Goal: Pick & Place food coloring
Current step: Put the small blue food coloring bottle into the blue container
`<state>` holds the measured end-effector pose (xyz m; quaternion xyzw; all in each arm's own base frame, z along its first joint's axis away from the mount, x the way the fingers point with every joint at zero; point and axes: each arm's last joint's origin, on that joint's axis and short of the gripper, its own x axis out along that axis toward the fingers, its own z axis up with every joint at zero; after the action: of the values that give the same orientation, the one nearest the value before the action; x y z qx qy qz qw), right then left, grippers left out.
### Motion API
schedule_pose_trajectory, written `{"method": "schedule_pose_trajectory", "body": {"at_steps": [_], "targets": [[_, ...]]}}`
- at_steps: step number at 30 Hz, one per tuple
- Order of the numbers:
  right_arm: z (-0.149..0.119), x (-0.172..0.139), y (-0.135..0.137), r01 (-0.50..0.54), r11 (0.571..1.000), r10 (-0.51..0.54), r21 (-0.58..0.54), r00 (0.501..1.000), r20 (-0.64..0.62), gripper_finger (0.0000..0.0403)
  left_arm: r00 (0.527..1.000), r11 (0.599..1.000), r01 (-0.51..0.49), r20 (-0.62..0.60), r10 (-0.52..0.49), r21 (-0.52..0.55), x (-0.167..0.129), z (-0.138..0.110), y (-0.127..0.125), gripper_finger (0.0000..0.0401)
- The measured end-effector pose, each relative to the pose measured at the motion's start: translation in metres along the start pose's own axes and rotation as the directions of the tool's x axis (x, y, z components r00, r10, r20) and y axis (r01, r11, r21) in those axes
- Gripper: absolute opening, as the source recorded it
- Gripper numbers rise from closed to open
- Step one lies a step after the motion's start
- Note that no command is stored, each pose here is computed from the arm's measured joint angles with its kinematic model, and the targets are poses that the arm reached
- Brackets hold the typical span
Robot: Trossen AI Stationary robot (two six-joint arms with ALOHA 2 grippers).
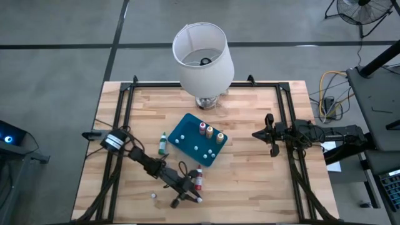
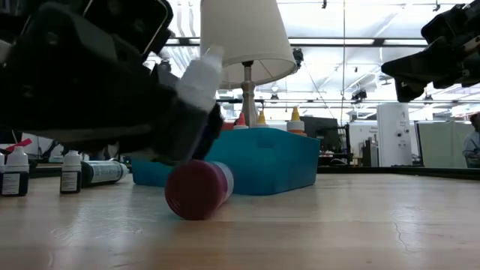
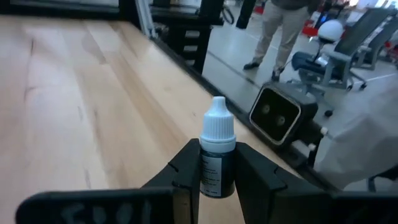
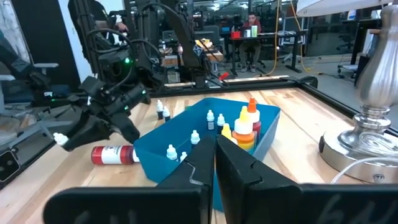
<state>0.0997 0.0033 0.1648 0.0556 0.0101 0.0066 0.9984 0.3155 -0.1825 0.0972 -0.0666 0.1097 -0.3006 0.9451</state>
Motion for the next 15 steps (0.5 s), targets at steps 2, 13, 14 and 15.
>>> {"method": "schedule_pose_trajectory", "body": {"at_steps": [2,13,14,15], "targets": [[0.0,0.0,0.0,0.0,1.0,0.0,0.0,1.0,0.0,0.0008,1.0,1.0,0.006,0.017,-0.006,0.004,0.004,-0.002,0.001,0.0055],[0.0,0.0,0.0,0.0,1.0,0.0,0.0,1.0,0.0,0.0008,0.999,0.999,0.005,0.037,-0.006,0.038,0.017,-0.005,0.005,0.0055],[0.0,0.0,0.0,0.0,1.0,0.0,0.0,1.0,0.0,0.0008,0.999,0.999,0.005,0.041,-0.007,0.039,0.017,-0.004,0.005,0.0055],[0.0,0.0,0.0,-0.001,1.0,0.001,0.0,1.0,0.0,0.0008,0.999,0.999,0.006,0.046,-0.008,0.039,0.017,-0.003,0.005,0.0055]]}}
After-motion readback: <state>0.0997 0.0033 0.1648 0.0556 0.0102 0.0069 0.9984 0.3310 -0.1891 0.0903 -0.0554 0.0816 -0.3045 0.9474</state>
